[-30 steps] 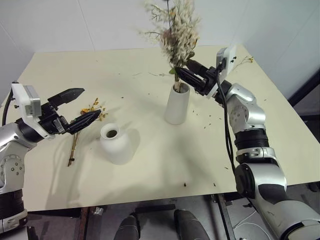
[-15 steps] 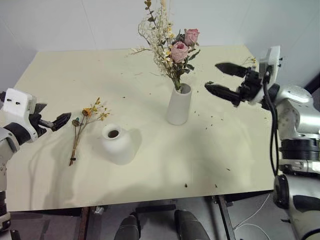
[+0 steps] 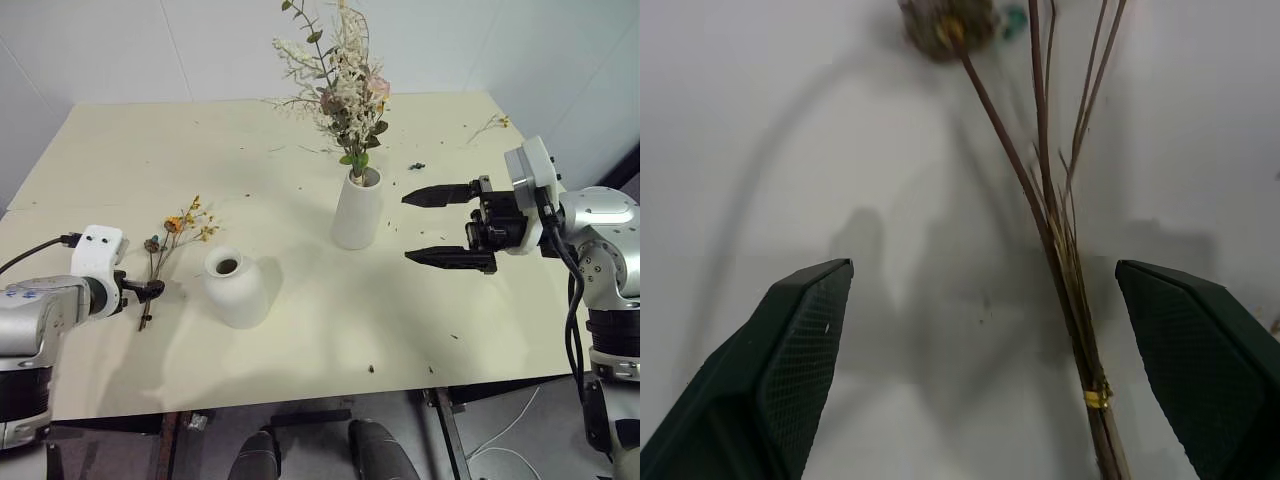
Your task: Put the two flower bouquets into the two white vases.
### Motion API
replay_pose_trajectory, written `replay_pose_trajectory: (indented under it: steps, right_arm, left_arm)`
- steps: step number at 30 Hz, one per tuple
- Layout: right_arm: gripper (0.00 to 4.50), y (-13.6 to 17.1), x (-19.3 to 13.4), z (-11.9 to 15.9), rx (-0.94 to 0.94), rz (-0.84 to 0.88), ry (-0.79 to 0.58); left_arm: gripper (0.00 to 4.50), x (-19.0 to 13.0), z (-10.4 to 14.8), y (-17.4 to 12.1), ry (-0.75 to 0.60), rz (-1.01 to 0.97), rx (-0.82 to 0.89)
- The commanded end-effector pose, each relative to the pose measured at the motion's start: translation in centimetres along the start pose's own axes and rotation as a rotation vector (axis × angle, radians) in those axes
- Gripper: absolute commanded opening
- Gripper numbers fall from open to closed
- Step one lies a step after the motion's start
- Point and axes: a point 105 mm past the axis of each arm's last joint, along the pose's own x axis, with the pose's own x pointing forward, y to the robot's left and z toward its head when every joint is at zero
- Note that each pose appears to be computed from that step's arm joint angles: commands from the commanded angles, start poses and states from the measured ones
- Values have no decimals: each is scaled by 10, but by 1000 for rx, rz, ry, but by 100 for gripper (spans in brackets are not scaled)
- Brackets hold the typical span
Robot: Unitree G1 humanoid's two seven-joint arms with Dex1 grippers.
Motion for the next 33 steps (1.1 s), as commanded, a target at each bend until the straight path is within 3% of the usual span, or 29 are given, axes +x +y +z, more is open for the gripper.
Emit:
replay_pose_trajectory:
  steps: [1, 3, 5, 19, 23, 26, 29, 33]
  right_arm:
    - [444, 10, 9, 11, -54, 67, -42]
    - [444, 11, 12, 9, -67, 66, -65]
    - [450, 11, 14, 10, -81, 56, -98]
    - [450, 0, 12, 5, -106, -5, -77]
    - [450, -12, 6, 8, -135, -59, -69]
    - [450, -14, 4, 5, -135, -79, -60]
    - [450, -18, 2, 3, -135, -98, -57]
    - [450, -22, 3, 0, -133, -124, -64]
  left_arm:
    - [450, 2, -9, -6, 66, -25, -24]
    - [450, -1, -20, -9, 141, -64, 13]
    - [411, -3, -21, -8, 157, -68, 25]
    - [6, -5, 12, 7, 23, -39, 39]
    - [2, -8, 49, 14, -259, -36, -5]
    - [2, -21, 78, 6, -559, -142, -61]
    - [2, -26, 75, -12, -634, -249, -26]
    - [2, -67, 98, -30, -993, -500, -131]
